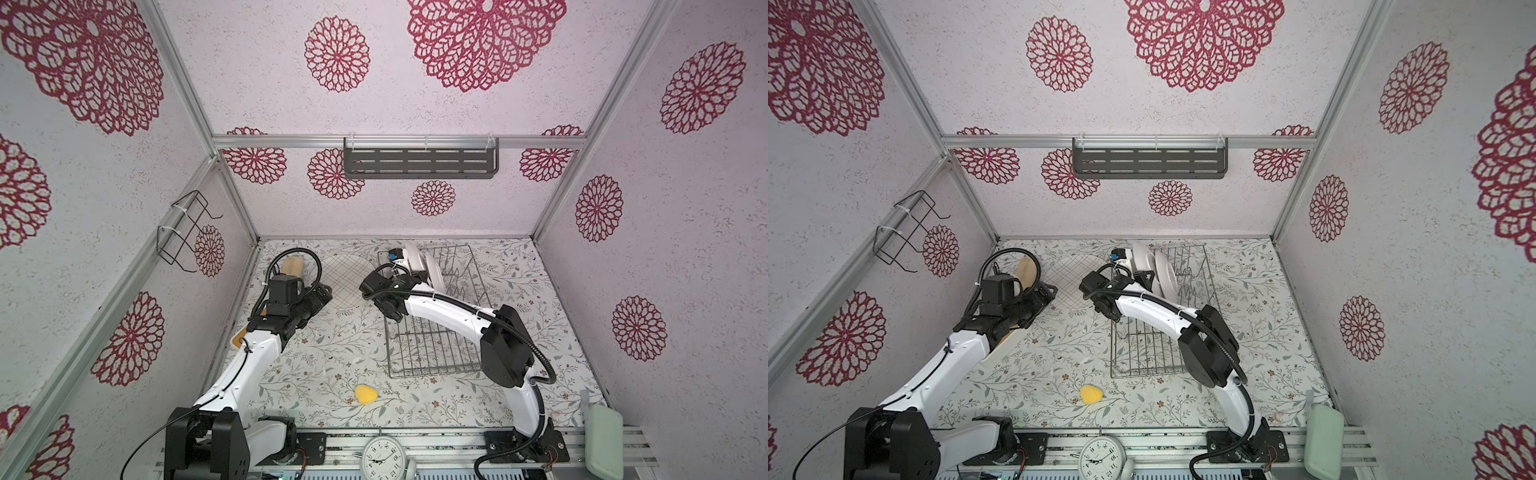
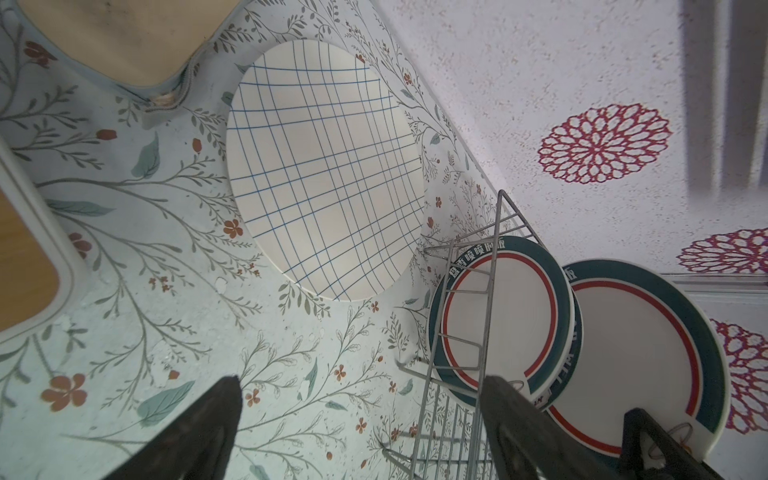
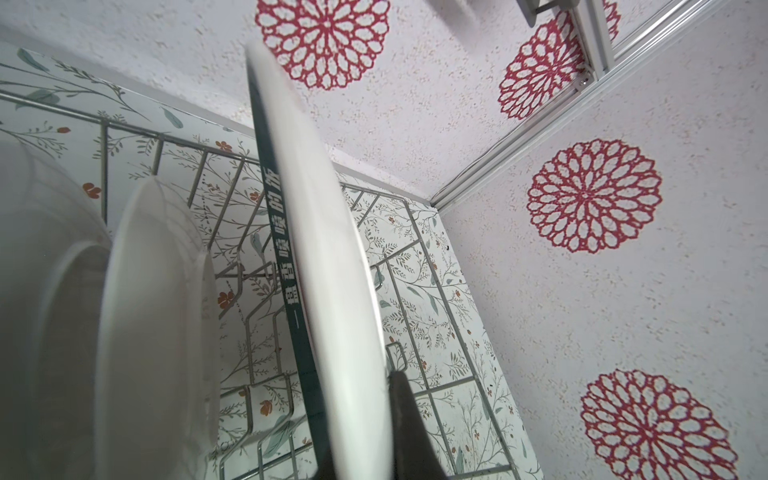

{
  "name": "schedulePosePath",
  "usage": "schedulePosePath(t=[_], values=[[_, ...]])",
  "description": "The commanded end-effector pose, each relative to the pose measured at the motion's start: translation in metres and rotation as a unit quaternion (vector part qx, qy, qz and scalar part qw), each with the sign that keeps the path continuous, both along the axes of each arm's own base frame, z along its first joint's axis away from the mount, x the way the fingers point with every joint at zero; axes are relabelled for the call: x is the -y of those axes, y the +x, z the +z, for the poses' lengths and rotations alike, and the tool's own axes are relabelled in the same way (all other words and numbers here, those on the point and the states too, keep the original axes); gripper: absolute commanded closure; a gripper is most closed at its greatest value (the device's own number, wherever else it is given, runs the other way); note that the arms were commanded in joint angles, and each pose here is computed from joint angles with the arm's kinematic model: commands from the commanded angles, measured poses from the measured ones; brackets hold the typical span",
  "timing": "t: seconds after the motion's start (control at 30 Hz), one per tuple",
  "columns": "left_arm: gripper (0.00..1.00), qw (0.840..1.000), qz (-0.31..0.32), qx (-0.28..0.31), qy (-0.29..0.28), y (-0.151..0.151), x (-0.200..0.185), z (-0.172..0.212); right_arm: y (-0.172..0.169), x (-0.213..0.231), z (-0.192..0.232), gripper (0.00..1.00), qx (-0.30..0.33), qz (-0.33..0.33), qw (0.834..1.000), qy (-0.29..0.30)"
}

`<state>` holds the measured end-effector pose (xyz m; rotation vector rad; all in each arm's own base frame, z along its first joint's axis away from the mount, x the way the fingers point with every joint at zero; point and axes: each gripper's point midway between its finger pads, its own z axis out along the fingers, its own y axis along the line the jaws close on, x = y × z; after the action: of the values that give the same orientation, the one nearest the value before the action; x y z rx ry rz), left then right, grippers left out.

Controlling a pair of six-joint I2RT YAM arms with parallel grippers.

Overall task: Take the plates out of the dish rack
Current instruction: 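Lift the green-rimmed plate up out of the rack with the right gripper, then carry the plate toward the left gripper while the left gripper reaches to it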

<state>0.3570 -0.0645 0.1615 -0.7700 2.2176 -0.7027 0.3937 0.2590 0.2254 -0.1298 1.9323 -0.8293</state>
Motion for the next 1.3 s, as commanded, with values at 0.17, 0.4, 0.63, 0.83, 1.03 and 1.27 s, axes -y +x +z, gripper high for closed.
schedulePosePath(t=[0.17,0.4,0.63,0.83,1.03,1.27], values=[[0.06,1.000,-0.004,0.022,-0.001,0.004,0.003,0.018,-0.014,0.011,0.085,1.00,0.090,-0.010,0.996,0.018],[0.06,1.000,-0.005,0.025,0.000,0.003,0.004,0.021,-0.019,0.004,0.097,1.00,0.097,0.005,0.994,0.042],[0.06,1.000,-0.005,0.028,0.000,0.003,0.004,0.023,-0.023,-0.001,0.109,1.00,0.103,0.017,0.993,0.060],[0.06,0.999,-0.009,0.035,-0.002,0.001,0.007,0.032,-0.031,-0.004,0.128,1.00,0.119,0.029,0.989,0.088],[0.06,0.999,-0.010,0.047,-0.002,0.000,0.007,0.045,-0.039,-0.010,0.146,1.00,0.131,0.051,0.982,0.128],[0.06,0.997,-0.021,0.069,-0.022,-0.001,0.015,0.061,-0.053,-0.007,0.171,1.00,0.160,0.087,0.962,0.203]])
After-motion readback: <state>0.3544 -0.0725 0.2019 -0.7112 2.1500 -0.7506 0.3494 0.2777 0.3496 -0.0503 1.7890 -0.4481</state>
